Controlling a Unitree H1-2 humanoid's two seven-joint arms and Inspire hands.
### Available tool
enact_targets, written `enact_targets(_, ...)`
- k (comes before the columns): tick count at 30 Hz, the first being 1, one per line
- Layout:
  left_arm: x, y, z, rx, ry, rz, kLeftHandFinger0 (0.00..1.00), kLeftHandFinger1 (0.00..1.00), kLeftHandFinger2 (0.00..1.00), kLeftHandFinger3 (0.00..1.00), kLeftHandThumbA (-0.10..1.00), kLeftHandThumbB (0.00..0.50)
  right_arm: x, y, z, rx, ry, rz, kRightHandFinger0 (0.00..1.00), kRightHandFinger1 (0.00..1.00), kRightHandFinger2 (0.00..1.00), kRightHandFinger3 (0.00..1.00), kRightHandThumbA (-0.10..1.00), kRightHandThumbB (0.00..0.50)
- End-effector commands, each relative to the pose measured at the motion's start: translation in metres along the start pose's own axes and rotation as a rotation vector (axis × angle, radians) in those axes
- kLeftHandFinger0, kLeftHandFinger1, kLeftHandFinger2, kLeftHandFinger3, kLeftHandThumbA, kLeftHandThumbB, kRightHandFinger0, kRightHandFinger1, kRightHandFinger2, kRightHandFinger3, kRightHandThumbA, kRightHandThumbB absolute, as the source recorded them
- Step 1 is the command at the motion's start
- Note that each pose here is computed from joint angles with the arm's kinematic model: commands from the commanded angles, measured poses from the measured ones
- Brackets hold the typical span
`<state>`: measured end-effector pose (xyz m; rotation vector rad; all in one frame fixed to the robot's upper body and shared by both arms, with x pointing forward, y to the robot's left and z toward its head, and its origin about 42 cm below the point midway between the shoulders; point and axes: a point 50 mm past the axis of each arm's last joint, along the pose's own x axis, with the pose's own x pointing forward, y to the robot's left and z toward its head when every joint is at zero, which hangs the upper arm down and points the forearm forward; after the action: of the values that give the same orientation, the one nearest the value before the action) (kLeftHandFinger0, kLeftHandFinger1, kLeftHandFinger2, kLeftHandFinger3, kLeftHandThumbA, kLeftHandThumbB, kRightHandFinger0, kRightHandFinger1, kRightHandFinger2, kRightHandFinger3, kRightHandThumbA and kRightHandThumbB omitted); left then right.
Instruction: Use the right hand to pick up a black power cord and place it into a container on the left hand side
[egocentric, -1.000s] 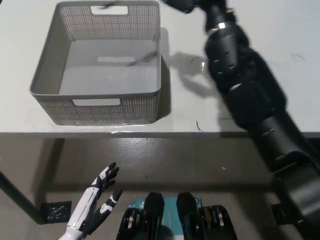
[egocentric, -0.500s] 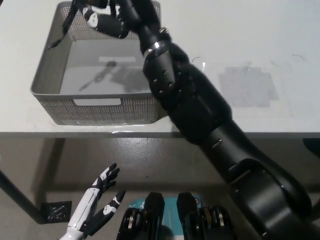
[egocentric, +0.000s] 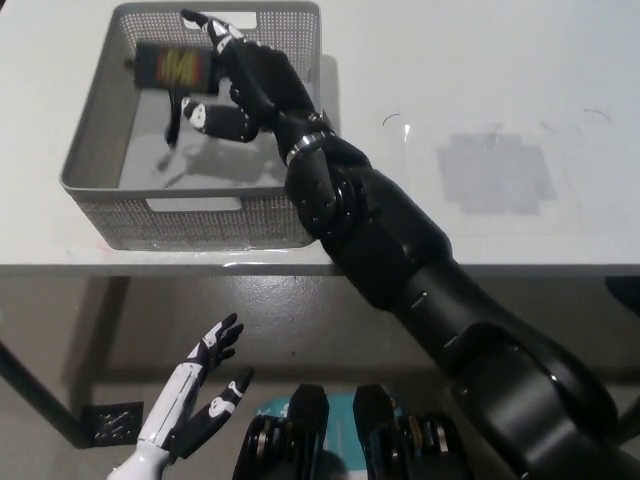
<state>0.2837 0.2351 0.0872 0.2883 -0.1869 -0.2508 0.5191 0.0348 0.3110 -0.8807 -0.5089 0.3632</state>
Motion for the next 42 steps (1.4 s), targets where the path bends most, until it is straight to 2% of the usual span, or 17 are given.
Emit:
enact_targets(1, 0.008, 0.010, 0.011, 0.049, -0.059, -0.019, 1.00, 1.00, 0.97, 1.00, 0.74, 0.352, 0.012, -0.020, 0.012, -0.067, -0.026, 0.056, 1.00, 1.00, 1.00, 1.00, 1.00, 0.500)
enact_targets(11, 0.011, 0.008, 0.012, 0.062, -0.055, -0.044, 1.00, 1.00, 0.94, 1.00, 0.71, 0.350, 0.007, -0.038, -0.001, -0.003, -0.015, 0.063, 1.00, 1.00, 1.00, 1.00, 1.00, 0.500)
enact_targets(13, 0.011, 0.008, 0.013, 0.072, -0.055, -0.046, 1.00, 0.99, 0.92, 1.00, 0.70, 0.346, 0.006, -0.047, 0.003, 0.004, -0.019, 0.049, 1.00, 1.00, 1.00, 1.00, 1.00, 0.486)
enact_targets(18, 0.016, 0.010, 0.014, 0.069, -0.069, -0.051, 0.99, 0.96, 0.90, 1.00, 0.64, 0.326, 0.003, -0.102, 0.018, 0.083, -0.099, -0.113, 1.00, 1.00, 1.00, 1.00, 1.00, 0.411)
enact_targets(20, 0.016, 0.010, 0.014, 0.076, -0.071, -0.051, 0.98, 0.96, 0.89, 1.00, 0.64, 0.325, -0.006, -0.144, 0.033, 0.170, -0.163, -0.202, 1.00, 1.00, 1.00, 1.00, 1.00, 0.400)
enact_targets(21, 0.019, 0.012, 0.015, 0.078, -0.075, -0.052, 0.98, 0.96, 0.89, 1.00, 0.64, 0.325, -0.006, -0.150, 0.035, 0.170, -0.172, -0.213, 1.00, 1.00, 1.00, 1.00, 1.00, 0.400)
enact_targets(22, 0.020, 0.012, 0.015, 0.078, -0.077, -0.053, 0.98, 0.96, 0.89, 1.00, 0.63, 0.319, -0.011, -0.167, 0.039, 0.196, -0.195, -0.241, 1.00, 1.00, 1.00, 1.00, 1.00, 0.429)
enact_targets(25, 0.020, 0.012, 0.014, 0.079, -0.079, -0.055, 0.97, 0.95, 0.88, 1.00, 0.63, 0.324, -0.028, -0.202, 0.050, 0.282, -0.228, -0.297, 1.00, 1.00, 1.00, 1.00, 1.00, 0.459)
enact_targets(30, 0.023, 0.014, 0.013, 0.088, -0.083, -0.060, 0.96, 0.94, 0.88, 1.00, 0.64, 0.320, -0.062, -0.248, 0.053, 0.366, -0.308, -0.397, 1.00, 1.00, 1.00, 1.00, 1.00, 0.450)
enact_targets(32, 0.022, 0.014, 0.012, 0.090, -0.078, -0.062, 0.96, 0.94, 0.88, 1.00, 0.64, 0.320, -0.074, -0.254, 0.050, 0.370, -0.306, -0.409, 1.00, 1.00, 1.00, 1.00, 1.00, 0.460)
enact_targets(36, 0.021, 0.012, 0.013, 0.084, -0.080, -0.066, 0.96, 0.94, 0.88, 1.00, 0.64, 0.317, -0.101, -0.250, 0.036, 0.396, -0.304, -0.419, 1.00, 1.00, 1.00, 1.00, 1.00, 0.445)
enact_targets(39, 0.021, 0.013, 0.012, 0.084, -0.078, -0.061, 0.96, 0.94, 0.88, 1.00, 0.64, 0.312, -0.130, -0.232, 0.018, 0.457, -0.304, -0.398, 1.00, 1.00, 1.00, 1.00, 1.00, 0.429)
enact_targets(42, 0.021, 0.015, 0.014, 0.094, -0.087, -0.061, 0.97, 0.94, 0.88, 1.00, 0.66, 0.293, -0.163, -0.207, 0.000, 0.483, -0.292, -0.377, 1.00, 1.00, 1.00, 1.00, 1.00, 0.433)
